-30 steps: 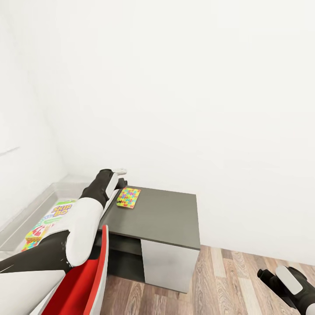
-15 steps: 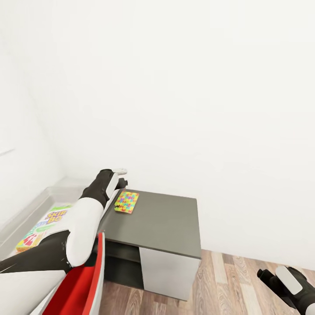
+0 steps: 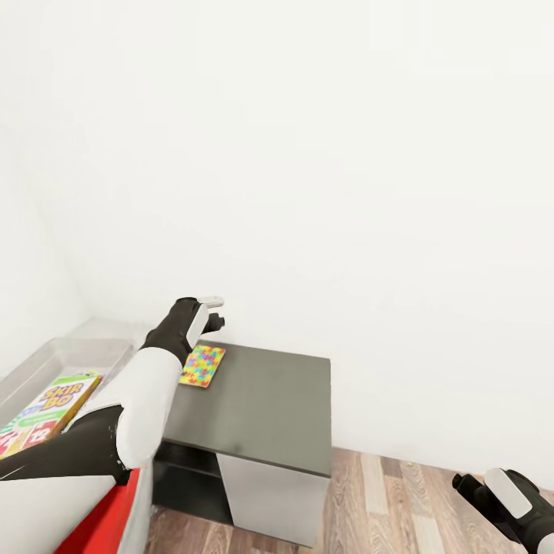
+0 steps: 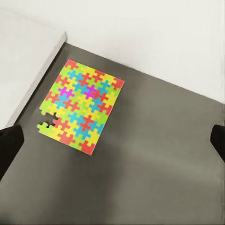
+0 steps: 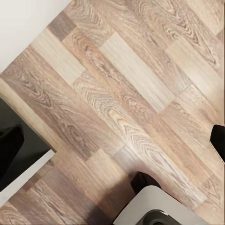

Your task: Put all the toys in the child's room - the three board games (two on the bed and one on the table), the two jigsaw puzzles on the table, and the tennis ball on the table - inside the toy box on the table in the child's room.

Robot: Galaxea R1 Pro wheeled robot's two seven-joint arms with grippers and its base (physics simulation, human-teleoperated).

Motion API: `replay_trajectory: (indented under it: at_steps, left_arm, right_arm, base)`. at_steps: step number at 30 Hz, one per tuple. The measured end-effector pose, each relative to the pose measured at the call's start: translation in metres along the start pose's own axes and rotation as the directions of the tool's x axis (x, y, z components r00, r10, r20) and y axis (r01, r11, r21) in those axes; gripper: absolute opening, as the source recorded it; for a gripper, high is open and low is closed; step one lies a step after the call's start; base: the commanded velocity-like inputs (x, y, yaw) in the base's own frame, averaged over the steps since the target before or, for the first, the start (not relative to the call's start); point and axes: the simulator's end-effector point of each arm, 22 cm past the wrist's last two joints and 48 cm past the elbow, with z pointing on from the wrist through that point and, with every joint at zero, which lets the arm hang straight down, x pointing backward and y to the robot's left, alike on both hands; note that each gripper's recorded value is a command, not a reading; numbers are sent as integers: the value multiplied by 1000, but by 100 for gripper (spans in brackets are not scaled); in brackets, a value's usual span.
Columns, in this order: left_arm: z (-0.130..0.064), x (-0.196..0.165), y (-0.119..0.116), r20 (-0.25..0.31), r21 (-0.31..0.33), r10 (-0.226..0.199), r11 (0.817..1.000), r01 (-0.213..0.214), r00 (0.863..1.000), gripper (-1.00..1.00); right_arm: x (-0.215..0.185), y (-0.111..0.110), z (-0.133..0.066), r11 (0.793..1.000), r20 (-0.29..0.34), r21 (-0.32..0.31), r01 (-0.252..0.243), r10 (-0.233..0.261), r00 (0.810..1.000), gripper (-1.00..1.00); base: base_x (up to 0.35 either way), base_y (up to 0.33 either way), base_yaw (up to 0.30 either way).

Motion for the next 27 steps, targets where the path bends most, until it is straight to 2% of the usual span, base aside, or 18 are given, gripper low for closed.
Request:
replay_trajectory:
  at_steps: [11,23,27]
  left_arm:
    - [0,-1,1,1,-2,-1,1000,1,1000,100]
    - [0,-1,2,1,-3,-1,1000,1,1000,100]
    - [0,-1,1,0,-3,-1,1000,1,1000,100]
  right_arm:
    - [0,0,0,1000,0,0,0,0,1000,100]
    - [1,0,0,1000,-2,0,0,0,1000,100]
    - [1,0,0,1000,-2,1,0,0,1000,100]
  base:
    - [11,-91,68]
    - [128,-7,206]
    - [26,-146,89]
